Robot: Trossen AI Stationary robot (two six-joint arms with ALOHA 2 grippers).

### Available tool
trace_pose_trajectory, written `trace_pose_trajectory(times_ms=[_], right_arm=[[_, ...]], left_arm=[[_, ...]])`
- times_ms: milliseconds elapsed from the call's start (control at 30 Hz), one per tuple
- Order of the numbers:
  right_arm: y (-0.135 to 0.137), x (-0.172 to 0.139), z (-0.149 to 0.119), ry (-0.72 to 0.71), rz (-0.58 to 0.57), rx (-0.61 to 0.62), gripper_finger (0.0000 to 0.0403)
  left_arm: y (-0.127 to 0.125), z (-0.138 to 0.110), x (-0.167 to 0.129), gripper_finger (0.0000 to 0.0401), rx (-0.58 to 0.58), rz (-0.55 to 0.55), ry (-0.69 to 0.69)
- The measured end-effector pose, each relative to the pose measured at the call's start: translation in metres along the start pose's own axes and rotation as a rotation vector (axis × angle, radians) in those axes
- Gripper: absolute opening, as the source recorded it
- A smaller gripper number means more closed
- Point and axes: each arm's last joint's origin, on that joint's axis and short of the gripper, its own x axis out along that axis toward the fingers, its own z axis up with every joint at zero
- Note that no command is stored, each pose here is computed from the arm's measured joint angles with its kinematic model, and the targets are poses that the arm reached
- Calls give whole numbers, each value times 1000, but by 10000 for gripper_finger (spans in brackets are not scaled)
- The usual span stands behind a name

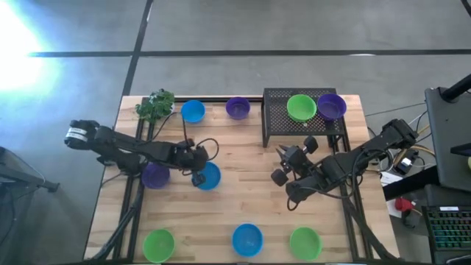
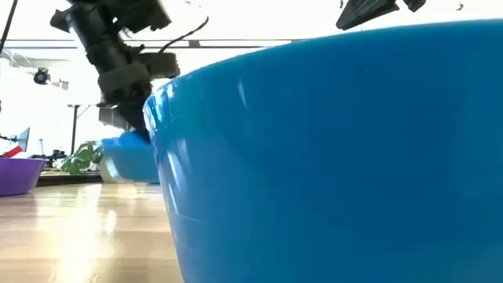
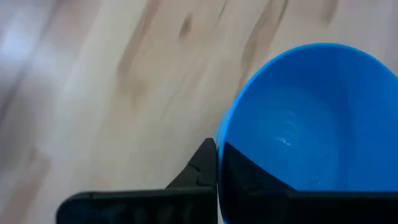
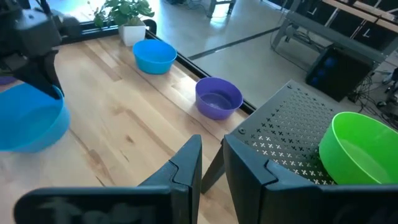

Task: Pick & Place Mini bowls
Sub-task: Put the middle blue bowl on the shelf

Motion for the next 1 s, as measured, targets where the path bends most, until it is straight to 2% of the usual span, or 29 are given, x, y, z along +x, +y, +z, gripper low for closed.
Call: trace_pose_trajectory(times_ms=[267, 467, 567, 800, 1000], right_arm=[[0, 0, 0, -9, -7, 1, 63], [0, 0, 0, -12, -8, 4, 63], [0, 0, 0, -11, -7, 0, 63], [0, -2, 1, -11, -1, 1, 63], [0, -2, 1, -10, -1, 4, 63]], left_arm=[[-15, 46, 3, 0, 116, -13, -59], [-20, 78, 29, 0, 183, -93, -27], [-19, 90, 43, 0, 208, -94, -13], [-25, 106, 72, 0, 233, -141, 25], [-30, 108, 90, 0, 237, -143, 49]])
